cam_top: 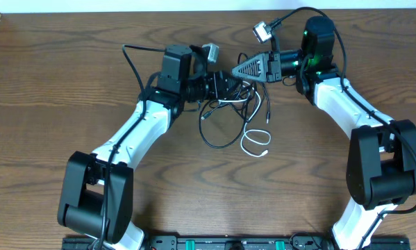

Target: Untangle cables

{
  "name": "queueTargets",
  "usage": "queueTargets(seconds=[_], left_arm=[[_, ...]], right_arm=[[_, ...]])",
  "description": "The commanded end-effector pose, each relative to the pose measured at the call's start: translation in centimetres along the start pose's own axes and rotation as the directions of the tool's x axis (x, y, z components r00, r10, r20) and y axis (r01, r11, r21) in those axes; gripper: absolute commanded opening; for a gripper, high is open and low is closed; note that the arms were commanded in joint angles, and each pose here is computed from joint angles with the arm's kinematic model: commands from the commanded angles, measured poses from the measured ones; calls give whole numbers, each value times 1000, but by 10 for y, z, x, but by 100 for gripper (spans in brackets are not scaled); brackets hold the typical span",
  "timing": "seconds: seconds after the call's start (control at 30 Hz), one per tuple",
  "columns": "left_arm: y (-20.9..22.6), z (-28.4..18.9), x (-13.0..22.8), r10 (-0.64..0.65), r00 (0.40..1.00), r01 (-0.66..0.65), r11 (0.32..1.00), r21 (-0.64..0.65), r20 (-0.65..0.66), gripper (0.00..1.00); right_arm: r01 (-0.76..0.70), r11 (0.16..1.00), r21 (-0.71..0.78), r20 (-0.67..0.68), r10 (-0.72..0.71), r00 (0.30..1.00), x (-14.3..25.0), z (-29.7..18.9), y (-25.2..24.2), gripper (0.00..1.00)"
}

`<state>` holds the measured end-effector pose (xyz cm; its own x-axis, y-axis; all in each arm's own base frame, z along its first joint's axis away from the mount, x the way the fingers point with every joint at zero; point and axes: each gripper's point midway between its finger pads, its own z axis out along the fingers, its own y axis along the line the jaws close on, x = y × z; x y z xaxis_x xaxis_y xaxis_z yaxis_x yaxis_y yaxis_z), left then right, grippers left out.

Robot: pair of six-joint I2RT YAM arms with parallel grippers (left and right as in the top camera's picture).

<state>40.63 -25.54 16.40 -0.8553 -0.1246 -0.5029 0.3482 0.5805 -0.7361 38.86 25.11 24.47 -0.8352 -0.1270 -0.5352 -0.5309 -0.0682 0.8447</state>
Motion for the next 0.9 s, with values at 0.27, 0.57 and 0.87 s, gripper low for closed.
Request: queueTargets(seconds=[0.27,0.57,0.87], left_arm=[[26,-1,-20,-90,988,106,986,-129,125,44],[13,9,-10,-78,992,89,990,-112,95,44],[17,14,-9,-75,988,99,978,-186,135,44]], right_arm=[[-31,999,-20,-21,30,999,-1,0,13,1],[-23,1000,-20,-20,23,1000,-1,0,15,1],[-3,1000,-29,-27,2,1000,-7,0,25,1]])
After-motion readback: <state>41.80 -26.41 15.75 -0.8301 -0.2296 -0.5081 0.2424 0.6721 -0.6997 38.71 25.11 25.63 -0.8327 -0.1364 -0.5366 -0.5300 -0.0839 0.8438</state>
